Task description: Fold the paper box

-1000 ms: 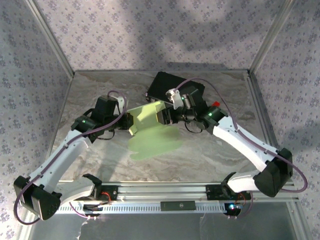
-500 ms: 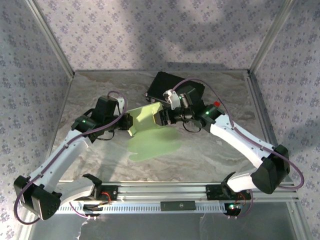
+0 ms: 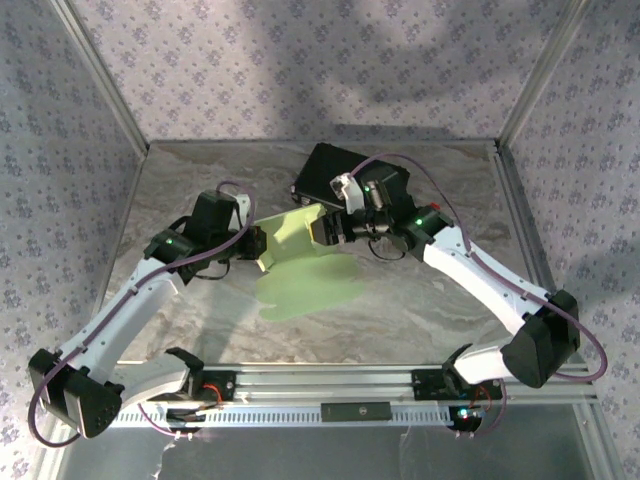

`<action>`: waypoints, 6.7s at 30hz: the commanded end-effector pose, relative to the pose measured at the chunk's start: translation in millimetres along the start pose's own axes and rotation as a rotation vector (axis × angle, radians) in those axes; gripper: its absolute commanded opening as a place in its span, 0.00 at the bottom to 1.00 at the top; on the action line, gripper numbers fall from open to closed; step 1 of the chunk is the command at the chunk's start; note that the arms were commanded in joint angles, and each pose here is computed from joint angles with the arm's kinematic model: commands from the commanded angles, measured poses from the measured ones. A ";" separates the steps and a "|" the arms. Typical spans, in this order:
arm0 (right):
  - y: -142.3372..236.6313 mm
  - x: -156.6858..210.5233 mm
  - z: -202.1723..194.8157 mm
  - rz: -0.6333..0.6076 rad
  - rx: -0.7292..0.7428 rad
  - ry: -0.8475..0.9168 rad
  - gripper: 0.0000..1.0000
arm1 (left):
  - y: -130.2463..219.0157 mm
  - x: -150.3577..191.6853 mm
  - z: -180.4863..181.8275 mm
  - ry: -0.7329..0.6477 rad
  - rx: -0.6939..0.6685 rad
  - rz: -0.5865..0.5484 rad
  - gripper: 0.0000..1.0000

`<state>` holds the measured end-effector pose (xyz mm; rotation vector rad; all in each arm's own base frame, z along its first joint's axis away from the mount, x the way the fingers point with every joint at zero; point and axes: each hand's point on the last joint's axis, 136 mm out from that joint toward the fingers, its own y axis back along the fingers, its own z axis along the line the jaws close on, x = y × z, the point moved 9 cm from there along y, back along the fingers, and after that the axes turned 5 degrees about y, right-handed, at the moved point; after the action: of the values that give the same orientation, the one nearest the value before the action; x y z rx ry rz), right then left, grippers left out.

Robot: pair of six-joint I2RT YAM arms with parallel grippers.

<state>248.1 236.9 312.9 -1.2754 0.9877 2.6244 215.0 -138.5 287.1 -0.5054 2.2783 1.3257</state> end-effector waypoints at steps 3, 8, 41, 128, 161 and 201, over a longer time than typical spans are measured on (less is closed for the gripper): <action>0.7 -3.4 0.9 -0.020 -0.055 -0.011 0.58 | 10.4 -7.7 -9.4 -0.018 0.036 -0.036 0.00; -6.9 -0.7 -6.8 0.004 0.032 -0.013 0.53 | 11.5 -8.1 -12.9 -0.027 0.046 -0.037 0.00; -50.8 -2.6 22.8 0.081 0.814 0.217 0.00 | 8.2 0.9 -33.6 -0.064 0.003 -0.056 0.00; -6.0 13.1 -38.8 0.043 0.038 -0.016 0.20 | 6.3 -3.7 -34.4 -0.078 0.015 -0.003 0.00; -20.5 -2.6 -5.4 0.002 0.576 0.075 0.16 | 3.0 -0.7 -38.3 -0.079 0.020 -0.010 0.00; -14.3 -7.1 -10.0 -0.027 0.937 0.088 0.00 | -4.8 4.0 -48.9 -0.056 -0.024 -0.012 0.00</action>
<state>255.7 252.8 298.8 -1.1618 1.8107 1.7978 208.9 -182.8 288.9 -0.4895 2.2068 1.3848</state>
